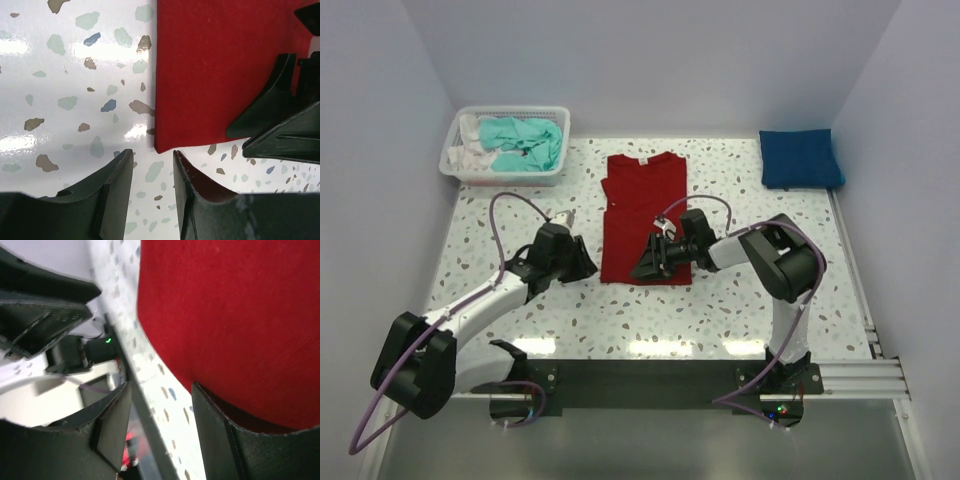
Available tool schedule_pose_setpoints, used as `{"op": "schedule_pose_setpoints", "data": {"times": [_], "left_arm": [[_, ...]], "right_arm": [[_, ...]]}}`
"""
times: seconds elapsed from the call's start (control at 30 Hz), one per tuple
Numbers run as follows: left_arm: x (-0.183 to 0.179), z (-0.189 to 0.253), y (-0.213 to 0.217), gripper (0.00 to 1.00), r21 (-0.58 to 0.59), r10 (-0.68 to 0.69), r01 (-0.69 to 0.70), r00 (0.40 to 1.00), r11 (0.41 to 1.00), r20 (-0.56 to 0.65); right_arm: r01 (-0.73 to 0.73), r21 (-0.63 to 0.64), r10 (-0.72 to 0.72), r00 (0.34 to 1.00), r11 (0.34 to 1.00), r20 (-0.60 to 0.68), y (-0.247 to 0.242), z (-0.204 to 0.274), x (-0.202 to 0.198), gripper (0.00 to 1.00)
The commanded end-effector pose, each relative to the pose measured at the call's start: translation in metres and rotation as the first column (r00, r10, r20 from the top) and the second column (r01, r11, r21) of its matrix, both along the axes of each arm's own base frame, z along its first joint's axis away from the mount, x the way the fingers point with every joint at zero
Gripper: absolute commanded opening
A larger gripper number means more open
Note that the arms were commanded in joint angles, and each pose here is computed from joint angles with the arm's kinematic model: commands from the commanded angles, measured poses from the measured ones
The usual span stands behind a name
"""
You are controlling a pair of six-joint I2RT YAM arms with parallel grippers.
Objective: Fold and stack the t-shirts
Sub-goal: Fold the tshirt
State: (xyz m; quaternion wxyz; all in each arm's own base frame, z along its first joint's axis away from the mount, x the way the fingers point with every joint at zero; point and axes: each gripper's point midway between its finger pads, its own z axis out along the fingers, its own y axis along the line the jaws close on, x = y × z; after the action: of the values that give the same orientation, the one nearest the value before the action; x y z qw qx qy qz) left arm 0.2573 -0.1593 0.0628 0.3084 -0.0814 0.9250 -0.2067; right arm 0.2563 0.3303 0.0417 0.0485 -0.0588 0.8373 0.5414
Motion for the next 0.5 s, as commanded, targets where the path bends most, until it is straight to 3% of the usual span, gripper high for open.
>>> {"op": "schedule_pose_setpoints", "data": {"times": [0.0,0.13,0.33,0.43,0.47], "left_arm": [[0.000,-0.001,0.008,0.43,0.033,0.001,-0.002,1.000,0.999,0.014],[-0.002,0.000,0.007,0.48,0.035,-0.013,0.013,1.000,0.999,0.014],[-0.001,0.004,0.006,0.59,0.044,-0.031,0.031,0.999,0.999,0.011],[-0.002,0.003,0.004,0.65,0.053,-0.042,0.041,0.999,0.998,0.002],[-0.003,0.002,0.004,0.68,0.057,-0.041,0.041,0.999,0.998,-0.008]], "right_arm": [[0.038,-0.052,-0.039,0.999,0.998,-0.024,-0.009,-0.032,-0.002,0.57],[0.020,-0.110,-0.021,1.000,0.994,-0.007,-0.017,-0.030,-0.006,0.57],[0.032,-0.226,0.013,0.981,0.974,0.195,-0.036,0.036,0.003,0.57],[0.139,-0.405,-0.031,0.965,0.904,0.262,-0.070,0.046,0.008,0.59],[0.241,-0.518,-0.083,0.947,0.821,0.310,-0.094,0.039,0.020,0.59]]}}
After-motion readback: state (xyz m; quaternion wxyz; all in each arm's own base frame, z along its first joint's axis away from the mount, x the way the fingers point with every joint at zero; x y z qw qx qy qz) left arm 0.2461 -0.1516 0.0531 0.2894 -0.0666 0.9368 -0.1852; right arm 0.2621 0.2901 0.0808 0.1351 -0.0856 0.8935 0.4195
